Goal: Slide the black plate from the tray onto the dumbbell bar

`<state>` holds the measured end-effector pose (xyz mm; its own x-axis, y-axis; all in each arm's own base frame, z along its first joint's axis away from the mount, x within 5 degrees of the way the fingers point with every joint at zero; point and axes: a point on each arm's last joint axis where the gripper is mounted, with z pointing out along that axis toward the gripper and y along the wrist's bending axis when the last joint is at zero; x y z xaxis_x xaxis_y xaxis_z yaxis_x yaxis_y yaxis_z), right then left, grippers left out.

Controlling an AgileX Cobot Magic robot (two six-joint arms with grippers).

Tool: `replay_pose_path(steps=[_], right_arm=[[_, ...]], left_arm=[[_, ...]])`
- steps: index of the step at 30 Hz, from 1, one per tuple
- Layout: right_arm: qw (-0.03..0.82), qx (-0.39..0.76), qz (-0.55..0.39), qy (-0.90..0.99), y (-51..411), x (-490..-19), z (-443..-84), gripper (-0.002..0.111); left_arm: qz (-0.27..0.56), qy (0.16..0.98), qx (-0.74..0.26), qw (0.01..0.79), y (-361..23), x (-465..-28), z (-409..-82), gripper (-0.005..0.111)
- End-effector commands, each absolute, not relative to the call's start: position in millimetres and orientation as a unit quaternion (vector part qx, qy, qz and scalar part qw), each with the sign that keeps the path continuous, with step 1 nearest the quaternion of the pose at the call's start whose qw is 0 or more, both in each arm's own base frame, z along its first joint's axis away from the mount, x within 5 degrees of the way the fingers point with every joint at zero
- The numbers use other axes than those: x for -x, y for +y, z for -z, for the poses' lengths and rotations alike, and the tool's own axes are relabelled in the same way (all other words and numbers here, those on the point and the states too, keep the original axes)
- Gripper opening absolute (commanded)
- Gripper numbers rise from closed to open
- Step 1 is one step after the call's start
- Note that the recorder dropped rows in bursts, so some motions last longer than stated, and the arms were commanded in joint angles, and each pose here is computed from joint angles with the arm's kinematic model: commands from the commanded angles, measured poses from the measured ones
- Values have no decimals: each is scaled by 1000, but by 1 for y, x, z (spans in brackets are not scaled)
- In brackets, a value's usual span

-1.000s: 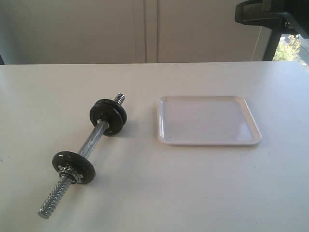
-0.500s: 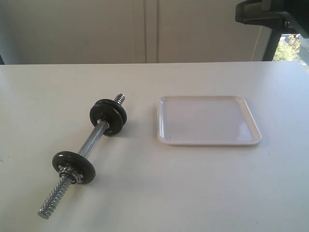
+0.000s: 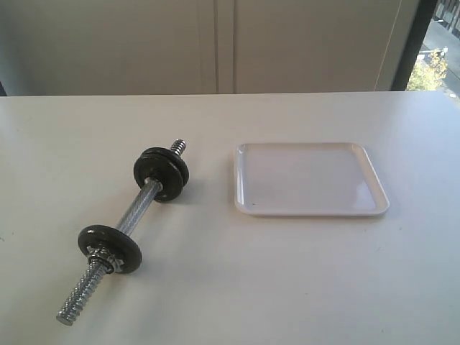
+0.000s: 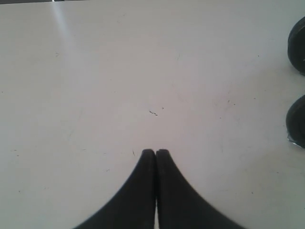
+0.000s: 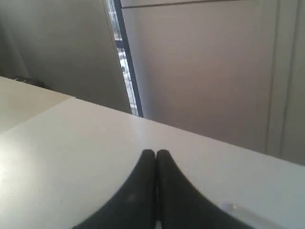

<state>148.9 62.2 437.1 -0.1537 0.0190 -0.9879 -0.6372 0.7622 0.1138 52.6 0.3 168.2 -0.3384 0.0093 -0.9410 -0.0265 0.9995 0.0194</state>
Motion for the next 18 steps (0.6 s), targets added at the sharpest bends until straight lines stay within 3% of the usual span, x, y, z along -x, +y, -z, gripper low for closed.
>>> replay_pose_path(steps=[1,18], right_arm=[[648,226,-260,680,61,-117,-450,0],[724,248,-237,599,58,-39,-469,0]], left_arm=[[-1,816,2,578,-2,-52,-168,0],[7,816,-9,578,-3,-52,-168,0]])
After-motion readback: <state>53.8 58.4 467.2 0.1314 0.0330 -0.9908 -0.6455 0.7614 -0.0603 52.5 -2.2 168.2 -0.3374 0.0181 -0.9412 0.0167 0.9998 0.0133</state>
